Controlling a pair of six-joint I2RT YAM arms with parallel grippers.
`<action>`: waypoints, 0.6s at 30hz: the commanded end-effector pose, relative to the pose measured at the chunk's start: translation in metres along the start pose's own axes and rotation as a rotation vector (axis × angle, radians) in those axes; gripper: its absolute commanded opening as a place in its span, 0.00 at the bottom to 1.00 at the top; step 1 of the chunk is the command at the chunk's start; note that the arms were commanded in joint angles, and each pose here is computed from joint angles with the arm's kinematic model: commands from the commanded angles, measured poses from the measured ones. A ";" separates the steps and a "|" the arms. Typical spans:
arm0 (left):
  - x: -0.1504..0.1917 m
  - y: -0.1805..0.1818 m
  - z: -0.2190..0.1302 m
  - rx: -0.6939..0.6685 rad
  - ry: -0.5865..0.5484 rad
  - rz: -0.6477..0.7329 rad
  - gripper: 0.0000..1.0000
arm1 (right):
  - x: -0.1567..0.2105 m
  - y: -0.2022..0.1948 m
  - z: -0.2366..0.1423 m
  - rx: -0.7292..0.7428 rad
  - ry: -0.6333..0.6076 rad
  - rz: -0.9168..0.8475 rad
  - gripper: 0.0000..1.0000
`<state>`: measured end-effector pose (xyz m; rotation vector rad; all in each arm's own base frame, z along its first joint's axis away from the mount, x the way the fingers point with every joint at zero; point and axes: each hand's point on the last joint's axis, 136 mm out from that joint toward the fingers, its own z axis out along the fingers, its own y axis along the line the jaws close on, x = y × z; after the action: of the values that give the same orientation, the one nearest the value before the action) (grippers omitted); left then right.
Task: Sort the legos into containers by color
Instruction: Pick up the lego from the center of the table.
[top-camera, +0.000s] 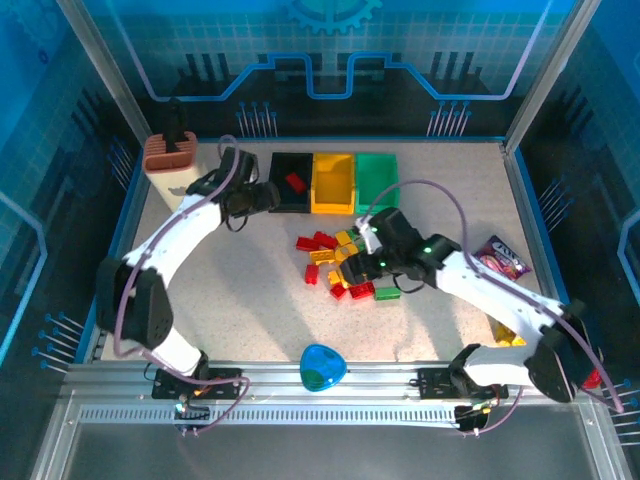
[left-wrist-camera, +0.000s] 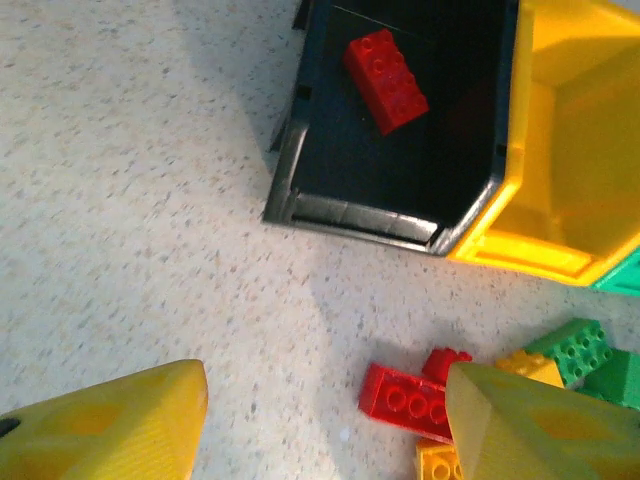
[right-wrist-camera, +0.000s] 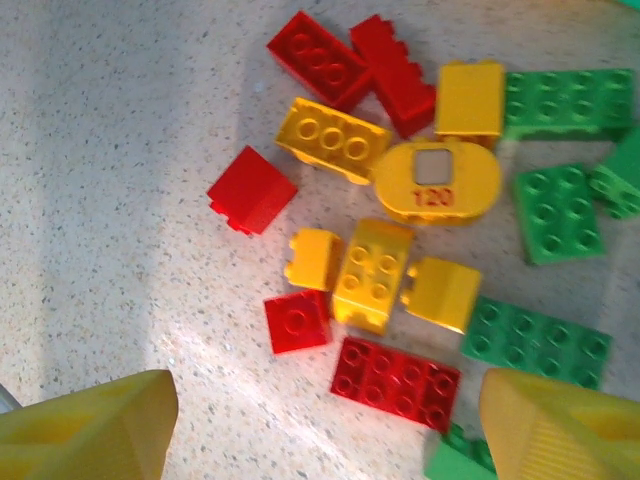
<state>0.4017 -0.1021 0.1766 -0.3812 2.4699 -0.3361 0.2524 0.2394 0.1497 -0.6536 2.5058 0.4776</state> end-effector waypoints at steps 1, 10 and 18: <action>0.010 0.008 -0.021 0.025 -0.051 -0.020 0.65 | -0.011 0.014 0.016 0.027 0.042 -0.041 0.78; 0.064 0.048 -0.060 -0.001 -0.068 -0.022 0.65 | -0.020 0.050 0.076 0.075 0.179 -0.036 0.77; 0.079 0.067 -0.080 -0.019 -0.126 -0.028 0.66 | -0.011 0.046 0.112 0.206 0.296 0.044 0.75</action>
<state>0.2889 -0.0640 0.1824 -0.3962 2.3438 -0.3274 0.2819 0.3442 0.0833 -0.7111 2.7221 0.2704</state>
